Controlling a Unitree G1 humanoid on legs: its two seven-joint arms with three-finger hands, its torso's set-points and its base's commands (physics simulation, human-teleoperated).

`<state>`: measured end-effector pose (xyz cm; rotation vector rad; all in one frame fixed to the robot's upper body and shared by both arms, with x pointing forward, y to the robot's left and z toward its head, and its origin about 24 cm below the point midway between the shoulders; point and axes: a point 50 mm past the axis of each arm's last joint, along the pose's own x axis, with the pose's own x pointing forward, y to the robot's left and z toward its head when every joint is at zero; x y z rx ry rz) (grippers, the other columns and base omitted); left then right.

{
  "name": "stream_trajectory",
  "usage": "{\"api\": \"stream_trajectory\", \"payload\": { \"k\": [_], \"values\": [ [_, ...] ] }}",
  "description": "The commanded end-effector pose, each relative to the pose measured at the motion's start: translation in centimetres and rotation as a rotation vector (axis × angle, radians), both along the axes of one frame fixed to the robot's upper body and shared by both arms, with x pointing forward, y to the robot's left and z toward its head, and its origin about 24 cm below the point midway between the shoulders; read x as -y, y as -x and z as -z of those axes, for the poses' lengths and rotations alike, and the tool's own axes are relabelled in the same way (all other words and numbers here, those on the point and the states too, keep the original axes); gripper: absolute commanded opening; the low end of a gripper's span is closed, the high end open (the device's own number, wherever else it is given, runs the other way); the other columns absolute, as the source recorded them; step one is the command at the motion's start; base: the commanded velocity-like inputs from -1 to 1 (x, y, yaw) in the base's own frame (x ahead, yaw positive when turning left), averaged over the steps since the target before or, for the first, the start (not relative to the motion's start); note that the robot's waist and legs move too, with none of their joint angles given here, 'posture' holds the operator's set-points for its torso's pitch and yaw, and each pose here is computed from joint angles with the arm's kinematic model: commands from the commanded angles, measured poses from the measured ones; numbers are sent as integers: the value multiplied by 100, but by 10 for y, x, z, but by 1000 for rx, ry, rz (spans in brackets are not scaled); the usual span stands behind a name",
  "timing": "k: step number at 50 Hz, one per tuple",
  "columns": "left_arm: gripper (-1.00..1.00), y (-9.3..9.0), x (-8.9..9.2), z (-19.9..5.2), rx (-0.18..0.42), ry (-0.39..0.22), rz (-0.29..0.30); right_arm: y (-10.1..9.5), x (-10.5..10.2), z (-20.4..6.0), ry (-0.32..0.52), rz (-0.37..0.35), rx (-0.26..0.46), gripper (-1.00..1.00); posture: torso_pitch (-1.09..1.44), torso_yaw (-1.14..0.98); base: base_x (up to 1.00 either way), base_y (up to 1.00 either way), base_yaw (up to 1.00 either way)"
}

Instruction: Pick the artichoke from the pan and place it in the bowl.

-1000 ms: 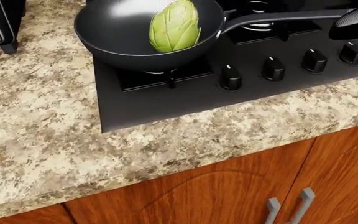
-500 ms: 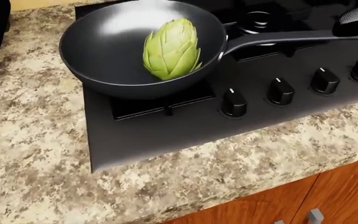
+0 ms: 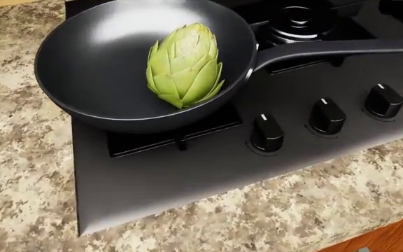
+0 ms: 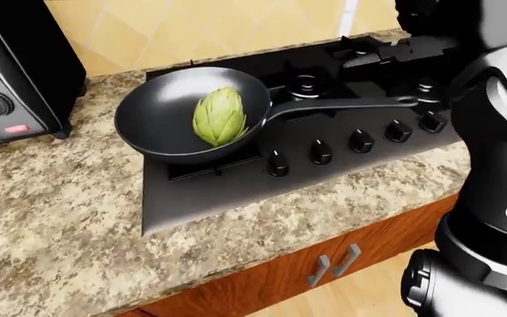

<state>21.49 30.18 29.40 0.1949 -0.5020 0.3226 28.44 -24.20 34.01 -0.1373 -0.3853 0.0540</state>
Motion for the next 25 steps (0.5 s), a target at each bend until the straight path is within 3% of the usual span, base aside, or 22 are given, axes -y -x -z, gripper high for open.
{"api": "stream_trajectory", "payload": {
  "k": [1, 7, 9, 11, 15, 18, 25],
  "values": [
    [100, 12, 1, -19, 106, -45, -26, 10, 1, -24, -23, 21, 112, 100, 0, 0, 0, 0, 0],
    [100, 13, 1, -20, 109, -45, -25, 5, -2, -23, 24, 65, 126, 100, 0, 0, 0, 0, 0],
    [100, 13, 1, -19, 108, -43, -26, 2, -5, -24, 50, 52, 118, 100, 0, 0, 0, 0, 0],
    [100, 13, 1, -19, 109, -42, -27, 0, -13, -24, 61, -11, 45, 100, 0, 0, 0, 0, 0],
    [100, 13, 0, -18, 107, -40, -27, -8, -23, -41, 150, -20, 69, 100, 0, 0, 0, 0, 0],
    [100, 12, 0, -17, 105, -38, -28, -13, -30, -47, 196, -45, 46, 100, 0, 0, 0, 0, 0],
    [100, 12, 1, -17, 104, -35, -26, -41, -45, -70, 205, -53, -136, 100, 0, 0, 0, 0, 0]
  ]
}}
